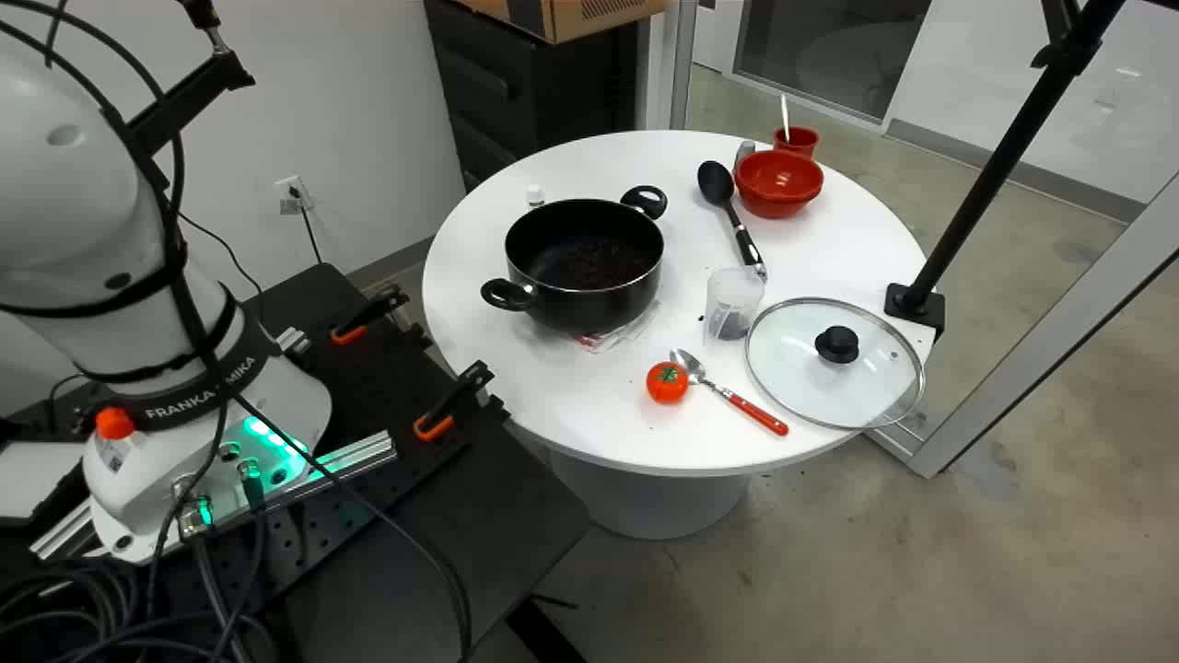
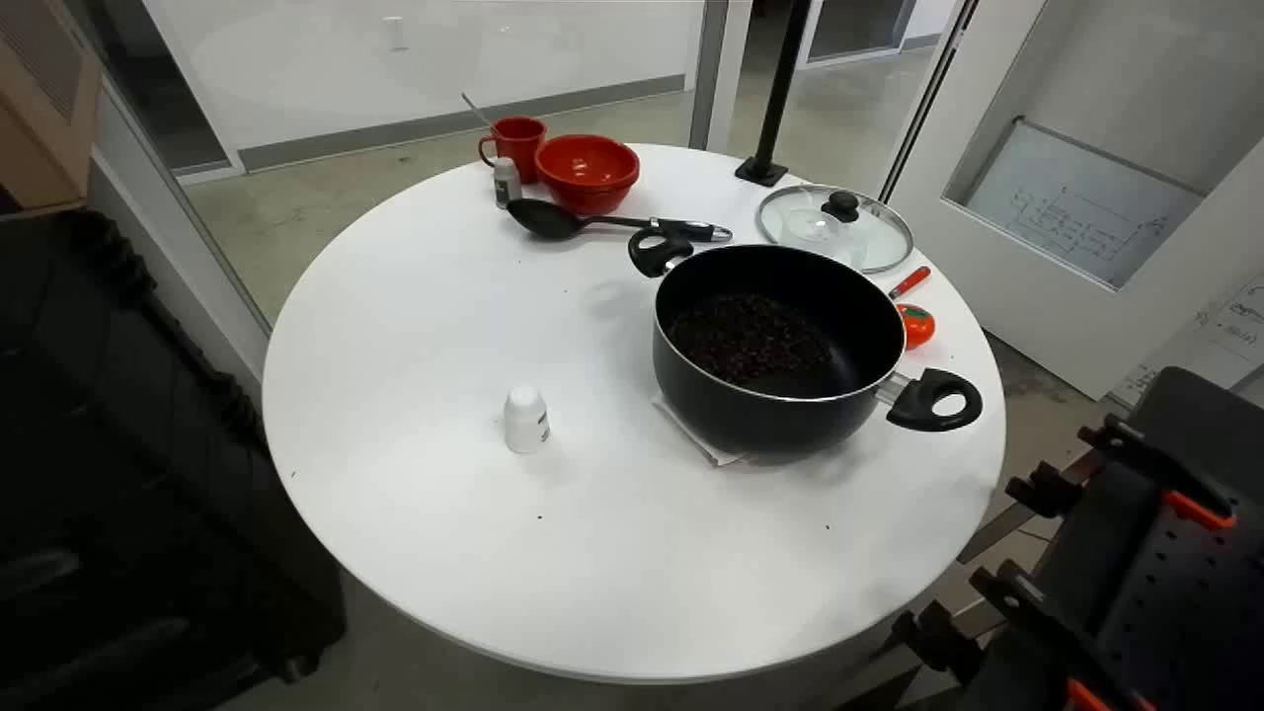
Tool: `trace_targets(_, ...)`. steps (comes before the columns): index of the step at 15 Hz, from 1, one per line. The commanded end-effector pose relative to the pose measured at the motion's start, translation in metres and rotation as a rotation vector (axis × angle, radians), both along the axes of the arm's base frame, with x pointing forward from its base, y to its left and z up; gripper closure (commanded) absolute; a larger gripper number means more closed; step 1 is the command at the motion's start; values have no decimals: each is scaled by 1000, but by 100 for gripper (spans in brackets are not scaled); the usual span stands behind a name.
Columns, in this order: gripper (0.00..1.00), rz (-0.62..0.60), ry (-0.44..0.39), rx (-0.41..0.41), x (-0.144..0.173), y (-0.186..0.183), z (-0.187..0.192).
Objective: Pick the tomato and put it in the pot
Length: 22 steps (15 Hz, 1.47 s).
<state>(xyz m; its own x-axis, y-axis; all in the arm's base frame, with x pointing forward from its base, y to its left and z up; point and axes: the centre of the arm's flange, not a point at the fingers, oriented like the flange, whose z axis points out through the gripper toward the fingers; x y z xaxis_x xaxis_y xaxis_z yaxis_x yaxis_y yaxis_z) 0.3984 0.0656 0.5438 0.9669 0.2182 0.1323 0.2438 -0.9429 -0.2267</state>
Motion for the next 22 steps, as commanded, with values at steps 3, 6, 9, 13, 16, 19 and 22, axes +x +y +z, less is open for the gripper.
trace_targets(3, 0, -9, -23, 0, -7, -3, -5)
trace_targets(6, 0, -80, -68, -6, -26, -22, -34)
trace_targets(9, 0, -171, -77, -32, -32, -57, -73)
trace_targets(13, 0, -280, -58, -104, -29, -115, -112)
trace_targets(16, 0, -335, -33, -149, -19, -150, -123)
trace_targets(19, 0, -368, 50, -167, -5, -178, -152)
trace_targets(22, 0, -411, 155, -170, 9, -207, -200)
